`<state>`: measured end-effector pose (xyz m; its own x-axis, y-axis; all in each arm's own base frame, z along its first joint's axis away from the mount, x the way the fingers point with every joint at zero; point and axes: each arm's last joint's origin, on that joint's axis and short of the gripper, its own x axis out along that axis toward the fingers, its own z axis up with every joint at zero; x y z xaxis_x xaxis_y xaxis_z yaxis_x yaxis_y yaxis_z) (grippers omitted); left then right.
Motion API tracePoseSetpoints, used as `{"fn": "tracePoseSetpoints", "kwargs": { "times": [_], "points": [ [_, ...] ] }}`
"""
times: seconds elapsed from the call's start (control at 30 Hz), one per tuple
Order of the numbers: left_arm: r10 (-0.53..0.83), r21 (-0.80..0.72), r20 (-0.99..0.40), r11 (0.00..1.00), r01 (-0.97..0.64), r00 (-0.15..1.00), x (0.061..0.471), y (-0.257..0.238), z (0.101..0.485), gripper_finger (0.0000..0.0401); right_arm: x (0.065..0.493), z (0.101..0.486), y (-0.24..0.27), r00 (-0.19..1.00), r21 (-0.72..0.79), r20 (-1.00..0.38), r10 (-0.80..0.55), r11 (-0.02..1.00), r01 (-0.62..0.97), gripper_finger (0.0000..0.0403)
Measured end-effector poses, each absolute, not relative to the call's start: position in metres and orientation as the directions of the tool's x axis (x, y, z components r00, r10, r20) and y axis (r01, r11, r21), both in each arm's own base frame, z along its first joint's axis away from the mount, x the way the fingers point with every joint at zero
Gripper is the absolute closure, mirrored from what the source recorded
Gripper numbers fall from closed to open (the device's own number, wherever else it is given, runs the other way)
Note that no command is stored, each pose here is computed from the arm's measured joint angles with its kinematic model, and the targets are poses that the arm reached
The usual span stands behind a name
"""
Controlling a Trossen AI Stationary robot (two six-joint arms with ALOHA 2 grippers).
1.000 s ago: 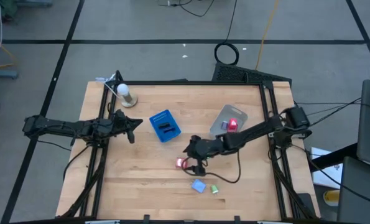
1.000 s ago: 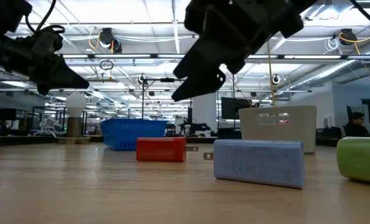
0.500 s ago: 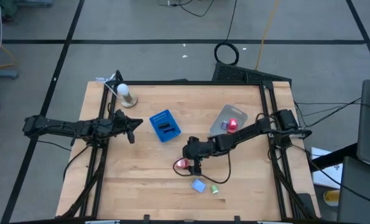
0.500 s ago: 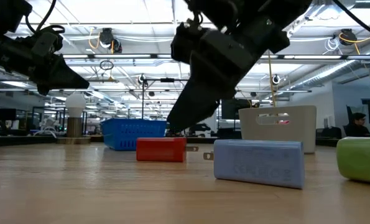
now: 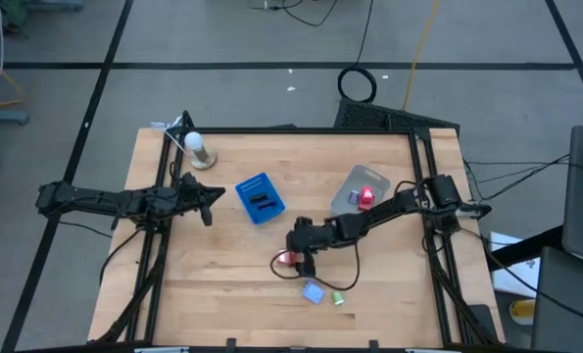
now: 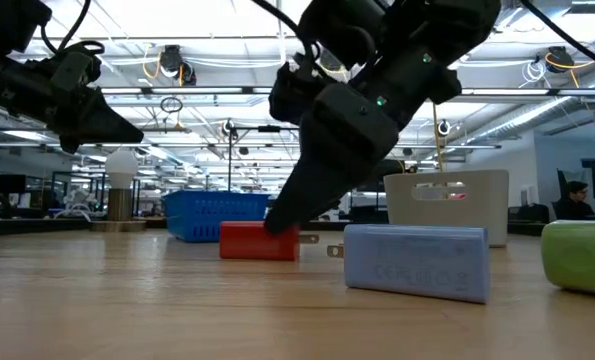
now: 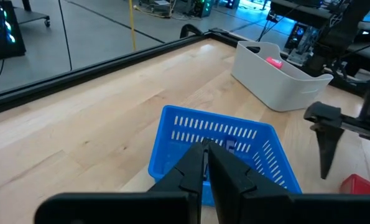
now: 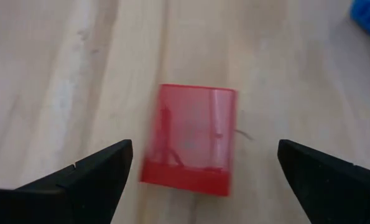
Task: Pick & Place Office items
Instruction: Put the red charger adapter into the gray bin
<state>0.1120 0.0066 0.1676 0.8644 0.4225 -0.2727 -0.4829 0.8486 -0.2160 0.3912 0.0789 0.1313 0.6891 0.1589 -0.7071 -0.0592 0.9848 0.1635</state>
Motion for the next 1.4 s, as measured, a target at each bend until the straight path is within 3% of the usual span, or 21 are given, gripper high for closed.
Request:
{"fn": "tracePoseSetpoints", "kwargs": {
  "times": [0.43,0.6,0.8,0.93,1.2,1.4],
  "points": [
    [0.422,-0.211,-0.273,0.850,-0.482,0.864,0.112,0.007,0.168,0.0377,0.396,0.113,0.090,0.711,0.051,-0.690,0.139,0.988,-0.144,0.0026],
    [0.422,-0.210,-0.274,0.850,-0.482,0.864,0.112,0.007,0.167,0.0377,0.398,0.112,0.091,0.723,0.046,-0.673,0.159,0.984,-0.174,0.0083],
    [0.422,-0.199,-0.280,0.853,-0.482,0.862,0.112,0.007,0.167,0.0377,0.398,0.112,0.091,0.721,0.054,-0.673,0.168,0.983,-0.178,0.0189],
    [0.422,-0.198,-0.280,0.854,-0.481,0.863,0.112,0.007,0.167,0.0377,0.397,0.118,0.091,0.726,0.062,-0.666,0.171,0.983,-0.175,0.0199],
    [0.419,-0.196,-0.284,0.855,-0.480,0.862,0.112,0.006,0.166,0.0377,0.382,0.179,0.096,0.788,0.067,-0.582,0.200,0.978,-0.198,0.0199],
    [0.419,-0.189,-0.287,0.857,-0.480,0.861,0.112,0.006,0.166,0.0377,0.332,0.240,0.086,0.871,0.072,-0.435,0.229,0.973,-0.220,0.0199]
  ]
}}
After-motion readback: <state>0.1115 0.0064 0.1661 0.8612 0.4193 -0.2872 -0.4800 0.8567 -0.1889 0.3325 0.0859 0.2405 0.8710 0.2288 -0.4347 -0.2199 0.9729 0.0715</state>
